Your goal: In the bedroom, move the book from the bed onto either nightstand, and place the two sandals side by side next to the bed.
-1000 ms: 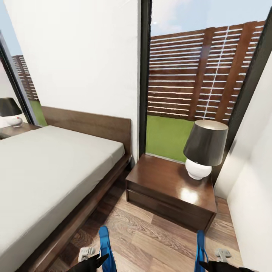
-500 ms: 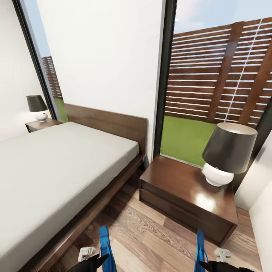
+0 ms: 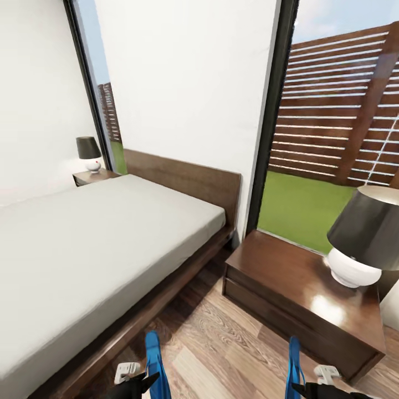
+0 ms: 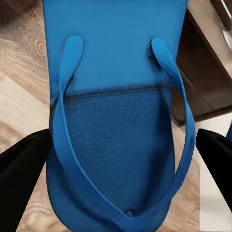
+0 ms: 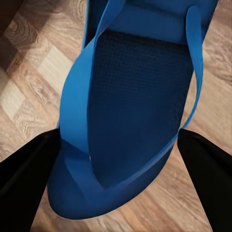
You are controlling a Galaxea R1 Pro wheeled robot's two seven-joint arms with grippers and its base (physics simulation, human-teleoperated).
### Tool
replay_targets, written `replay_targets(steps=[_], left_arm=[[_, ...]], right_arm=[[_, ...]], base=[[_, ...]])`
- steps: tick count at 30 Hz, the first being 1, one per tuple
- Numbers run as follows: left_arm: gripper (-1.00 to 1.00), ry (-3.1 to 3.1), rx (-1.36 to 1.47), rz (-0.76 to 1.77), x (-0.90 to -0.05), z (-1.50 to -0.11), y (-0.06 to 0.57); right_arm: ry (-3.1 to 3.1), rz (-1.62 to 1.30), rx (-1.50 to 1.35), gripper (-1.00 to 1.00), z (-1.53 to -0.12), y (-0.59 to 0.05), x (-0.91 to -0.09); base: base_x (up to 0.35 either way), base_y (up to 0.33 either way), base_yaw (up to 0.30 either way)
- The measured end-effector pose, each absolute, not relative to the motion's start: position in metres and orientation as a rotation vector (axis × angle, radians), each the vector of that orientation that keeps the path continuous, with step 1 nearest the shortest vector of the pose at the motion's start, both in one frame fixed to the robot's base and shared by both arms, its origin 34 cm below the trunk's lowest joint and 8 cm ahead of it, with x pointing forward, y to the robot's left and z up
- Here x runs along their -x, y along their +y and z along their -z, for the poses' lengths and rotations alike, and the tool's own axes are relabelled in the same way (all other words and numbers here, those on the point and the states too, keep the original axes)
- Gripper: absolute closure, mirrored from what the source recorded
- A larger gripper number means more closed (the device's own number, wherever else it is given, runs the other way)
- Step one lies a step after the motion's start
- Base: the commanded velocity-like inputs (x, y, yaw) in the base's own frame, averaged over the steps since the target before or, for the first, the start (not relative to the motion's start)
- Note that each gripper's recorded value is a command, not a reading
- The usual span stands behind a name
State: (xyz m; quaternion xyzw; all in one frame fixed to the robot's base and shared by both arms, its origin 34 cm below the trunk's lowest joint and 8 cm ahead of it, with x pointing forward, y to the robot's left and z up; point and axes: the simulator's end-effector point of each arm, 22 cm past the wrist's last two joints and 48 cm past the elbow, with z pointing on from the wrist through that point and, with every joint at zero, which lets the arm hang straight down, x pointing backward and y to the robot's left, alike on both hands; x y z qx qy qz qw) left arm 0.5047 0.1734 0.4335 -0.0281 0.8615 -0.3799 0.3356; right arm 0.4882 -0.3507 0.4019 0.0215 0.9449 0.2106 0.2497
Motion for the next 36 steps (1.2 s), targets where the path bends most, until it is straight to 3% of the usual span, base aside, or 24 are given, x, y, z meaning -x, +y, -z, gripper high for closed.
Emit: replay_targets(steps=[11, 36], left_arm=[[1.00, 2.251, 0.075, 0.992, -0.5037, -0.4320, 0.1734], [1.00, 2.261, 0.077, 0.992, -0.5014, -0.4283, 0.1734]], right_arm=[[2.577, -0.573, -0.059, 1.00, -0.4004, -0.3508, -0.4871], [2.585, -0.574, -0.063, 1.00, -0.3974, -0.3510, -0.4851]], base=[[-0.010, 0.000, 0.277], [-0.137, 0.000, 0.277]])
